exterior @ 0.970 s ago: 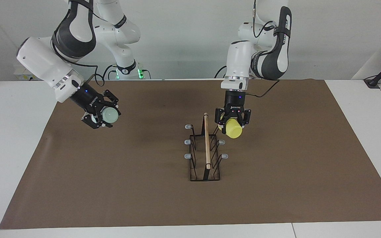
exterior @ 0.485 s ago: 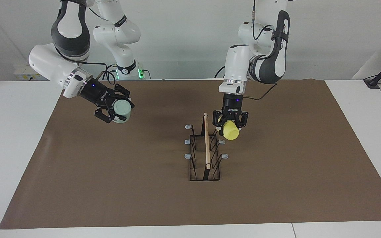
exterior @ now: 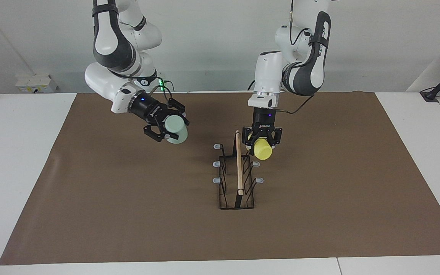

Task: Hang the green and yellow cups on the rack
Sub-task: 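Hang the yellow cup on a rack peg while the right gripper carries the green cup, then open the left gripper and withdraw while the right gripper hangs the green cup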

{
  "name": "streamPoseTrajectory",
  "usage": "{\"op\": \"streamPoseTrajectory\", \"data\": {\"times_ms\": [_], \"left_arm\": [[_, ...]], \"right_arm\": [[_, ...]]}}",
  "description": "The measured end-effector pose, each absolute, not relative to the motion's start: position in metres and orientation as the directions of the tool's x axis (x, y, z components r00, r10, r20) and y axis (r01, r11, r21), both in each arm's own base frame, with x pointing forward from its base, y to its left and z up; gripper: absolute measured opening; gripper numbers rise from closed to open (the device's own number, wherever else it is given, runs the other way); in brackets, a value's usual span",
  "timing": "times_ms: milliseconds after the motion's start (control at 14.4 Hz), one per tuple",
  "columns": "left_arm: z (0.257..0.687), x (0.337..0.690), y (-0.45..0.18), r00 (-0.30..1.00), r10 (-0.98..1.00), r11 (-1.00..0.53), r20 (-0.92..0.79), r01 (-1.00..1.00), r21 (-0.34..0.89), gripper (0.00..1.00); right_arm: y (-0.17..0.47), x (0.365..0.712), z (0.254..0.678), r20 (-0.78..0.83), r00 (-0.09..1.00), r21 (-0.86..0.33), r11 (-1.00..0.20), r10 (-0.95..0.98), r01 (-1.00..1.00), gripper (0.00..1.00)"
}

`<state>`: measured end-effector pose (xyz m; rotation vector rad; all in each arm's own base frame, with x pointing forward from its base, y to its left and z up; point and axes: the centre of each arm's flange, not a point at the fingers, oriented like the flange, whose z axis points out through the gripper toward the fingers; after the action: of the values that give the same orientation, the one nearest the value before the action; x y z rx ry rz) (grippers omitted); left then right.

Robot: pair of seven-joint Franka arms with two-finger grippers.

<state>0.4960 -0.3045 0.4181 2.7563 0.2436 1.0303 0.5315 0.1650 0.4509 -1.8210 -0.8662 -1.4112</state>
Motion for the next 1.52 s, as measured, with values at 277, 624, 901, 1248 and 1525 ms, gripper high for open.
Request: {"op": "streamPoseTrajectory", "data": {"times_ms": [277,624,901,1248,1525], "left_arm": [[0.421,0.49,-0.307,0.746,0.213,-0.97,0.63,0.085,0.228,0.68],[0.419,0.487,-0.31,0.75,0.216,-0.97,0.625,0.089,0.228,0.68],[0.418,0.487,-0.309,0.752,0.219,-0.971,0.622,0.103,0.217,0.68],[0.42,0.49,-0.309,0.76,0.296,-0.95,0.579,0.174,0.258,0.68],[0.424,0.484,-0.321,0.777,0.327,-0.943,0.538,0.232,0.238,0.68]], "right_arm": [[0.201,0.521,0.427,0.982,0.176,-0.105,-0.585,0.065,0.804,0.62],[0.247,0.509,0.379,0.985,0.172,-0.127,-0.623,0.012,0.772,0.62],[0.263,0.504,0.362,0.984,0.18,-0.133,-0.629,0.011,0.766,0.62],[0.275,0.498,0.346,0.983,0.182,-0.131,-0.636,0.015,0.761,0.62],[0.291,0.501,0.304,0.99,0.139,-0.13,-0.607,-0.033,0.784,0.62]]}}
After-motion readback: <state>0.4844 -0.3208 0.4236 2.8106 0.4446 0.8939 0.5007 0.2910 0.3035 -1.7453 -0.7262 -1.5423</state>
